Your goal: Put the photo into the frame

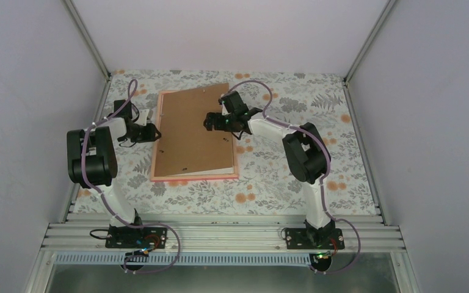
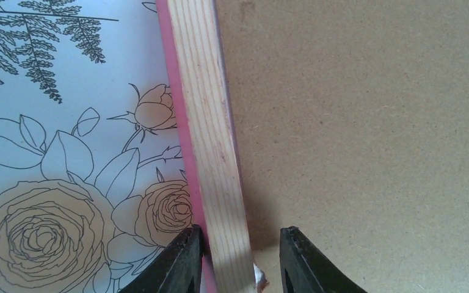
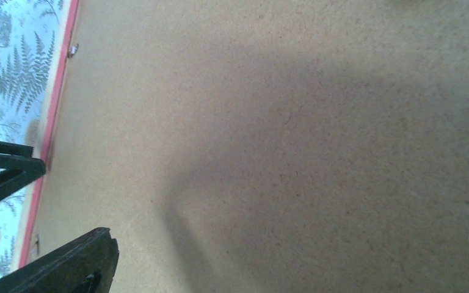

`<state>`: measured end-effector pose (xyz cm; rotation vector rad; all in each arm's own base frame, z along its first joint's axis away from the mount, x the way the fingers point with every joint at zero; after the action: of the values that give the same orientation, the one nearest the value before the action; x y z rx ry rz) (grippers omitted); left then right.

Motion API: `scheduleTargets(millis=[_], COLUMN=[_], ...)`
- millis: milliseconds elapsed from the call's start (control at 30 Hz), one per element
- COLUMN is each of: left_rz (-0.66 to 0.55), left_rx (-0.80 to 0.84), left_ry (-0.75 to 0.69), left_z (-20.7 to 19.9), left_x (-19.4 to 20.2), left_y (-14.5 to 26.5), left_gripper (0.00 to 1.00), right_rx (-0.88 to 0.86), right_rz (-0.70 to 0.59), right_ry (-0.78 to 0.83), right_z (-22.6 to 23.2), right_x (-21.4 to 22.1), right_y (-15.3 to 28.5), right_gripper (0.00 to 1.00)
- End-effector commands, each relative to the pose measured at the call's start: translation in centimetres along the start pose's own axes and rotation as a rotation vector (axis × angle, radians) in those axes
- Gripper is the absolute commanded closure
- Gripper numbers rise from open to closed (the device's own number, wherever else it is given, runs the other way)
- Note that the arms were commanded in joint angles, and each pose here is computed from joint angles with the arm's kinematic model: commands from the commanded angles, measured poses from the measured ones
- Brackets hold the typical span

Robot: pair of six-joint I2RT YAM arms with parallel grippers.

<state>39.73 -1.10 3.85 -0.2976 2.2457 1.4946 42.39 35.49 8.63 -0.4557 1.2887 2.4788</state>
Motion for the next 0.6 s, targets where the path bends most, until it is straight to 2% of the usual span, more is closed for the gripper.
scheduleTargets(millis=[0, 267, 500, 567], left_rz=[-0.035, -0.036, -0.033, -0.033], left_rx=[0.003, 0.006, 0.012, 0.009], left_ry=[-0.013, -0.010, -0.010, -0.012], left_z=[-0.5, -0.5, -0.6, -0.6], left_x=[-0.7, -0.8, -0.7, -0.7], left_y=[0.5, 0.4, 0.2, 0.2], left_gripper=[0.66, 0.66, 0.66, 0.66], right_rx=[0.036, 0.071, 0.033, 0.070], right_rz=[-0.070, -0.063, -0.076, -0.070], right_ry=[0.094, 0.133, 0.191, 0.181], right_z=[0.4, 0.1, 3.4, 2.1], right_x=[-1.8, -1.9, -1.6, -1.7], right_y=[1.7, 2.4, 2.0, 2.3], right_gripper=[0.00, 0.00, 0.00, 0.00])
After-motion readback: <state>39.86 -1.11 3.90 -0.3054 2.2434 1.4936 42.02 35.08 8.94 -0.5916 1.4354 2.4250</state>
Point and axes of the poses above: each gripper's point midway between its finger pads, its own y axis back along the fingers, its own z axis along the line the jaws close on, x = y × z, the point moved 1 cm from there along y, back along the fingers, and after that the axes turned 9 degrees about -y, right-handed, at the moved point
